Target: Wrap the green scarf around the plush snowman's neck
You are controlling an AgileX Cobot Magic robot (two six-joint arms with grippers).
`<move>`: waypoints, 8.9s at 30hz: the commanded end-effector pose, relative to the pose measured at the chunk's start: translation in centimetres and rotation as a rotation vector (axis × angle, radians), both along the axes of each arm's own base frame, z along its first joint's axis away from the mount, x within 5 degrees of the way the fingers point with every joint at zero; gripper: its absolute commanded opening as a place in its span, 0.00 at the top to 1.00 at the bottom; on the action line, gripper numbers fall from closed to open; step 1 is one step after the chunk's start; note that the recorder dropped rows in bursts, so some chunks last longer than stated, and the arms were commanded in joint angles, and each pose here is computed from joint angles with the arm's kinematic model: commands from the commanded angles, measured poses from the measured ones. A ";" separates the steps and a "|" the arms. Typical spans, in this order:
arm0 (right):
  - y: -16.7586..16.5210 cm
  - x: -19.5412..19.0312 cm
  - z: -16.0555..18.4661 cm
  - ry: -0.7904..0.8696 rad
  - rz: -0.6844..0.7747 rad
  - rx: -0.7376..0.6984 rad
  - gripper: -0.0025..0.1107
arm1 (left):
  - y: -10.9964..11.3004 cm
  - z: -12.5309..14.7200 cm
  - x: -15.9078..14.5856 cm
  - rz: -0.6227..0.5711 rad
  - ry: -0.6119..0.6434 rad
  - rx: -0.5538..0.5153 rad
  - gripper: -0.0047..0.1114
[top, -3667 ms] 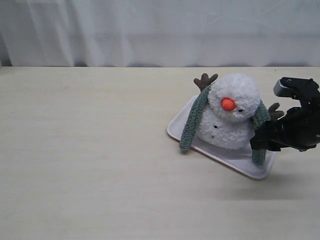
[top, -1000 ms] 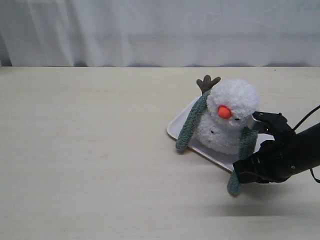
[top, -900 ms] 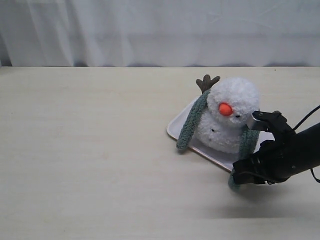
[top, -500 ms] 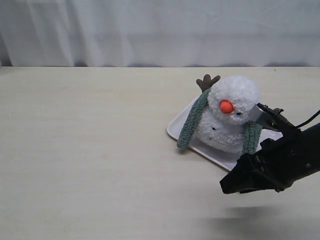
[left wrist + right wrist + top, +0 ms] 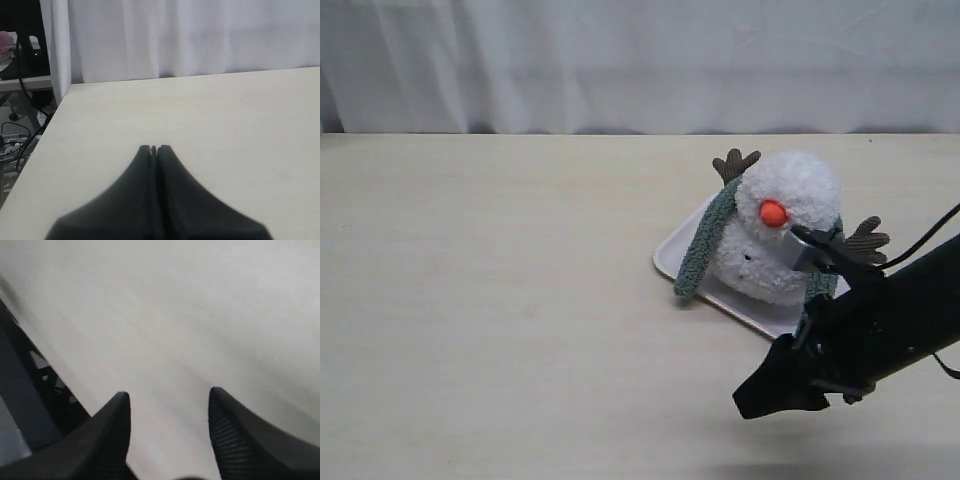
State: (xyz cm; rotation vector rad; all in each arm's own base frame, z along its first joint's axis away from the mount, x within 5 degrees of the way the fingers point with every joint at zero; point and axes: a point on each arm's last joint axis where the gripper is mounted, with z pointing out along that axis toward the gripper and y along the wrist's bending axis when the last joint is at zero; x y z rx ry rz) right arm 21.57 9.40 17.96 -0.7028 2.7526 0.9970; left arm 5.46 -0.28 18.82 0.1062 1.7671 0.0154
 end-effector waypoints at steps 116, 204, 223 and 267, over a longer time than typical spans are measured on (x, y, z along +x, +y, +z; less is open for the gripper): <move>4.4 -1.0 0.9 -0.741 0.548 -0.638 0.56 | 0.0 0.0 0.0 0.001 -0.010 -0.009 0.96; 15.1 13.9 3.1 -0.405 -0.307 -0.890 0.94 | 0.0 0.0 0.0 0.001 -0.010 -0.007 0.96; 16.9 7.2 7.9 -0.355 -0.148 -0.801 0.56 | 0.0 0.0 0.0 0.001 -0.008 -0.007 0.96; 14.2 4.6 -5.9 -0.444 -0.278 -0.736 0.77 | 0.0 0.0 0.0 0.001 -0.010 -0.007 0.96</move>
